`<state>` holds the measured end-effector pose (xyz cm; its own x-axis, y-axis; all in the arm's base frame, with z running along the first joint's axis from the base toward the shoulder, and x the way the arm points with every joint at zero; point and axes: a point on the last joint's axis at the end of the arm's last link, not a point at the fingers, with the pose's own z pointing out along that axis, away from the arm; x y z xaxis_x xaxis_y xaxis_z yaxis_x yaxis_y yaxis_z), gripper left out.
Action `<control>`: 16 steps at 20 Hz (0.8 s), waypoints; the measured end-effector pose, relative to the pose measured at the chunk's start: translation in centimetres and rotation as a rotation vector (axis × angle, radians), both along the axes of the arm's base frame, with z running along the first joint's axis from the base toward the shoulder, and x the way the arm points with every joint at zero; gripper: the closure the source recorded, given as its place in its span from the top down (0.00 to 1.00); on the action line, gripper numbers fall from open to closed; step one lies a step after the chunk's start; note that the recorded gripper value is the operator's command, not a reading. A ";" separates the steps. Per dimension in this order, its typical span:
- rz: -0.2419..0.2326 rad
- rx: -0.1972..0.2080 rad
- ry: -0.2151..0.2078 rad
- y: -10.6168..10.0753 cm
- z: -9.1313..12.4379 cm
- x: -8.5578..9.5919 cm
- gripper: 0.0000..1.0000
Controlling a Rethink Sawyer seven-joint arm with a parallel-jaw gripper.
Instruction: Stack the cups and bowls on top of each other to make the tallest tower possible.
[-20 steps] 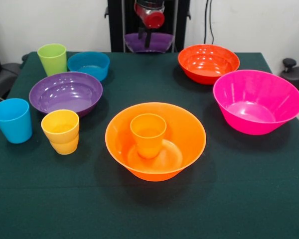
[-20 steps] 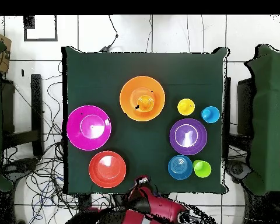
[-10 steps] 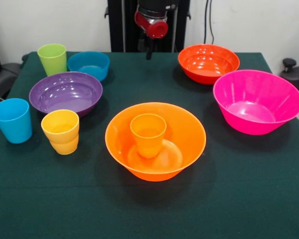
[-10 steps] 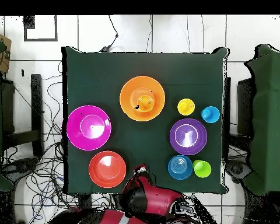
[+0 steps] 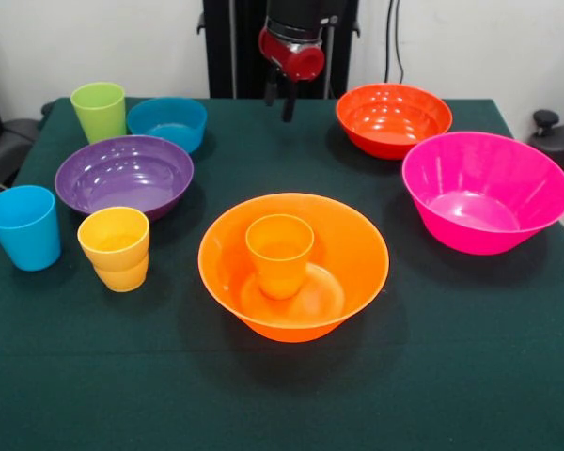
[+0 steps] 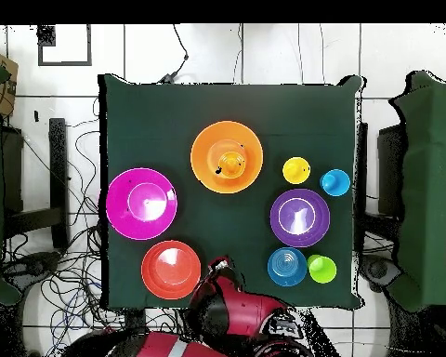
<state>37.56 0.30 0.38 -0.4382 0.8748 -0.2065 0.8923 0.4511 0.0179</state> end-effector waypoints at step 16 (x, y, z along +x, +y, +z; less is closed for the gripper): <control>0.033 -0.019 0.020 0.9 0.0 -1.4 1.00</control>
<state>36.20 1.22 0.38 -0.4712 0.8557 -0.2141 0.8769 0.4806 -0.0088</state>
